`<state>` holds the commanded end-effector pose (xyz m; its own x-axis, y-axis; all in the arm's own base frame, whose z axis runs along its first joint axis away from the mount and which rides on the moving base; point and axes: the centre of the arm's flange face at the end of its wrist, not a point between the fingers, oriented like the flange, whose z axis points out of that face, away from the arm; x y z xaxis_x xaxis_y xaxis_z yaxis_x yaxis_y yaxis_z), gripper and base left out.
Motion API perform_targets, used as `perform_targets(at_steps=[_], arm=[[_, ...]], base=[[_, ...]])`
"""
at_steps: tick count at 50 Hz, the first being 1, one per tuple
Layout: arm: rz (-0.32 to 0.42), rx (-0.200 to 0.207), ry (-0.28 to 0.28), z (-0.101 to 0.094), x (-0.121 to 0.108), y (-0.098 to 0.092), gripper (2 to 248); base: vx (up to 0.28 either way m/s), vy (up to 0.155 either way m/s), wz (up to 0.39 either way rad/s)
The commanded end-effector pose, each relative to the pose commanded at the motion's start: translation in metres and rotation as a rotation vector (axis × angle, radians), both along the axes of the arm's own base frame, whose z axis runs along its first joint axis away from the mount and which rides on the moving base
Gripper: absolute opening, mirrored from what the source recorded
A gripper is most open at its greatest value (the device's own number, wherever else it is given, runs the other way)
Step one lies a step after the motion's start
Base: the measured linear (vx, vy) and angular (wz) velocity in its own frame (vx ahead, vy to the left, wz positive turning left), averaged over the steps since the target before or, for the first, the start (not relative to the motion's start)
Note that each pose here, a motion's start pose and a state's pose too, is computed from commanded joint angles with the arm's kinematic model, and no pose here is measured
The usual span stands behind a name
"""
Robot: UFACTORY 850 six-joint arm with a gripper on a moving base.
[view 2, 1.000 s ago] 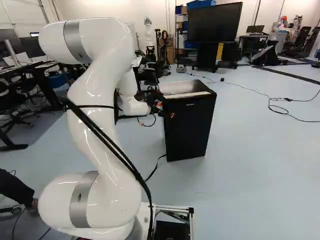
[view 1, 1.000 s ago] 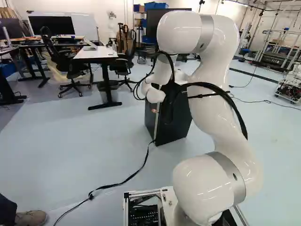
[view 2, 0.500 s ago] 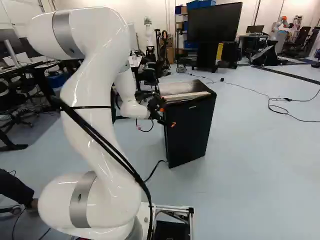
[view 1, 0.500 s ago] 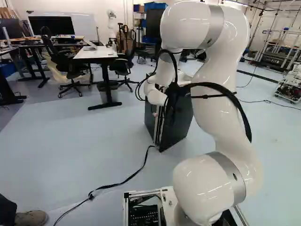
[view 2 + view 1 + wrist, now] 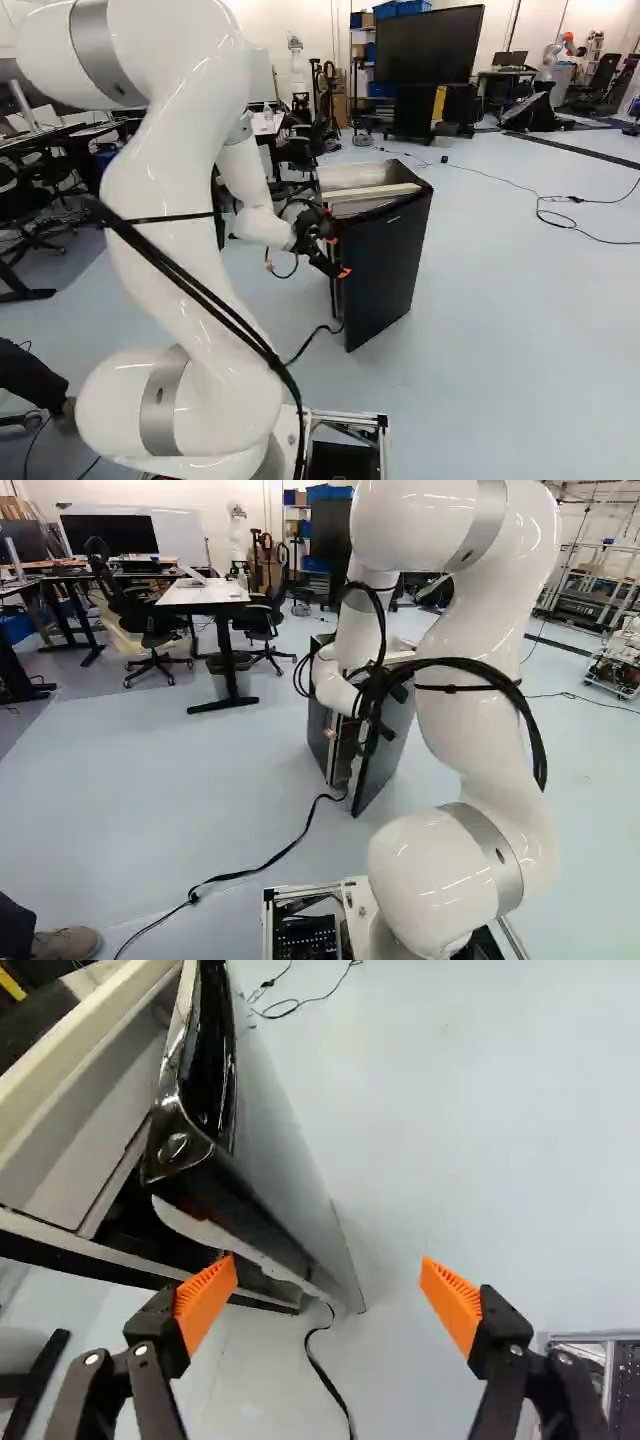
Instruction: Open the fridge door
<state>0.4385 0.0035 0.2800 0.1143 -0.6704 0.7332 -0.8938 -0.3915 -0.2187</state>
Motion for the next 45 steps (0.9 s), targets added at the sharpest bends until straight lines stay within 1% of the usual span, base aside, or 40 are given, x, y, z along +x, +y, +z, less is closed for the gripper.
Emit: perform_targets(at_steps=[8, 13, 19, 27, 45], arm=[[-0.001, -0.003, 0.006, 0.0, -0.007, -0.001, 247], [-0.007, -0.018, 0.0, 0.002, -0.008, -0.002, 247], [-0.026, -0.047, -0.013, 0.004, -0.009, -0.005, 247], [-0.071, -0.089, -0.03, 0.007, -0.011, -0.014, 247], [-0.212, -0.19, -0.053, 0.015, -0.025, -0.046, 247]], base=[[0.0, 0.0, 0.0], [0.0, 0.0, 0.0], [0.0, 0.0, 0.0], [0.0, 0.0, 0.0], [0.0, 0.0, 0.0]])
